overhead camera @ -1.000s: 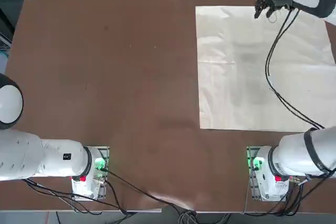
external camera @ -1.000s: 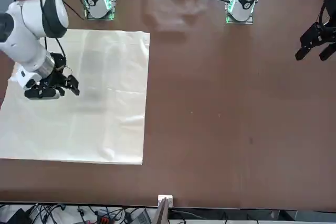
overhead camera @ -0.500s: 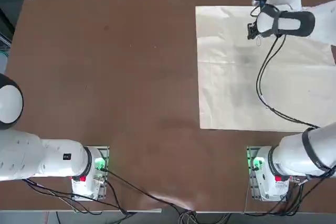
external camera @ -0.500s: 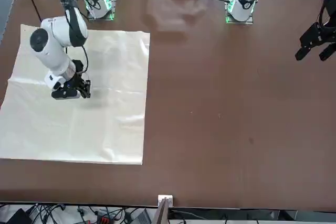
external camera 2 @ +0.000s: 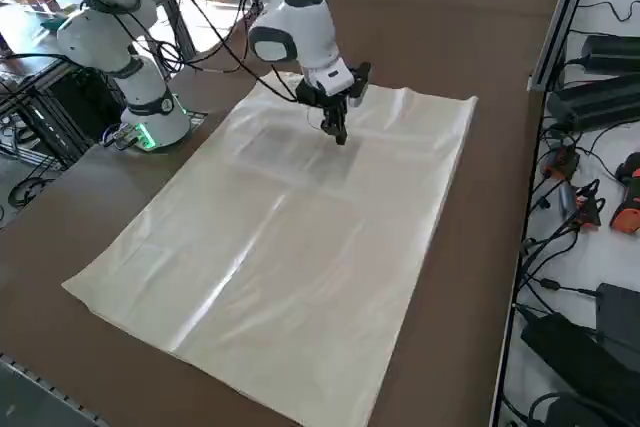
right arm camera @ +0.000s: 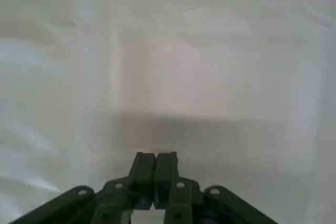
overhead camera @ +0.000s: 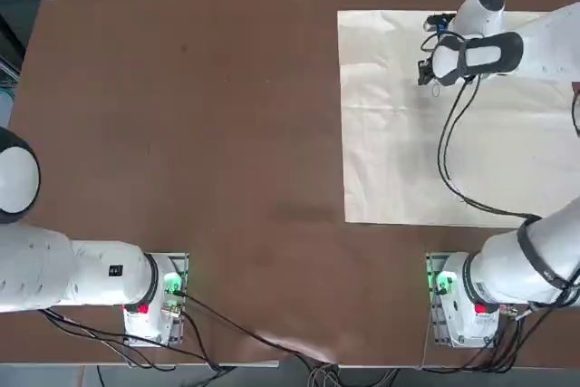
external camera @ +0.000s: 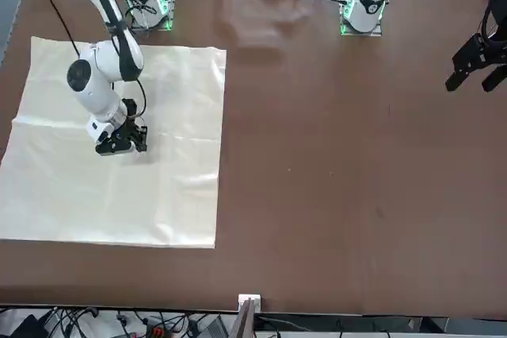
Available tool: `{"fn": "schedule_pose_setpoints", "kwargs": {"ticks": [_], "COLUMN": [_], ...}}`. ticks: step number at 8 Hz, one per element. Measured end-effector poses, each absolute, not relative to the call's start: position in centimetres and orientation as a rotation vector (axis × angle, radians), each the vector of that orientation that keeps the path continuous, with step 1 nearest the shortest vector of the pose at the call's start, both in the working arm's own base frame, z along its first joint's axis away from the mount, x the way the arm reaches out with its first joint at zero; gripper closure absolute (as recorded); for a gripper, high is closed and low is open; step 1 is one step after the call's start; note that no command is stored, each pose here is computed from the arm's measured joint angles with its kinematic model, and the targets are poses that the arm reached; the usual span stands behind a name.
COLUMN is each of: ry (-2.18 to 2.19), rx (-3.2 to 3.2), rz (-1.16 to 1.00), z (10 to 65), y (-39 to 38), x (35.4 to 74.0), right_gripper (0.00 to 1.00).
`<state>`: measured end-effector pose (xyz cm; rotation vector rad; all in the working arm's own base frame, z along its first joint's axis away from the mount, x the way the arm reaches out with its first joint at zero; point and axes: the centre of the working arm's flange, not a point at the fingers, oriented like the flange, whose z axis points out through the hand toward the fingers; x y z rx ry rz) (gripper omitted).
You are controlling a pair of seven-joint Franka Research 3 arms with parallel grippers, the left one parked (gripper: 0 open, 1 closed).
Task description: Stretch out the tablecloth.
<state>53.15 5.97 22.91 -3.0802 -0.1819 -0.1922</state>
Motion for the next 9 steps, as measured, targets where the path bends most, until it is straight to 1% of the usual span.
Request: {"fn": "schedule_pose_setpoints", "kwargs": {"ticks": [4, 9], "ry": [-0.214, -0.279], "rx": [-3.066, -3.046], "rz": [-0.172, -0.184], "z": [19.9, 19.2], "y": [6.9, 11.3], "x": [52.8, 52.4], "right_gripper": [0.99, 0.99]}}
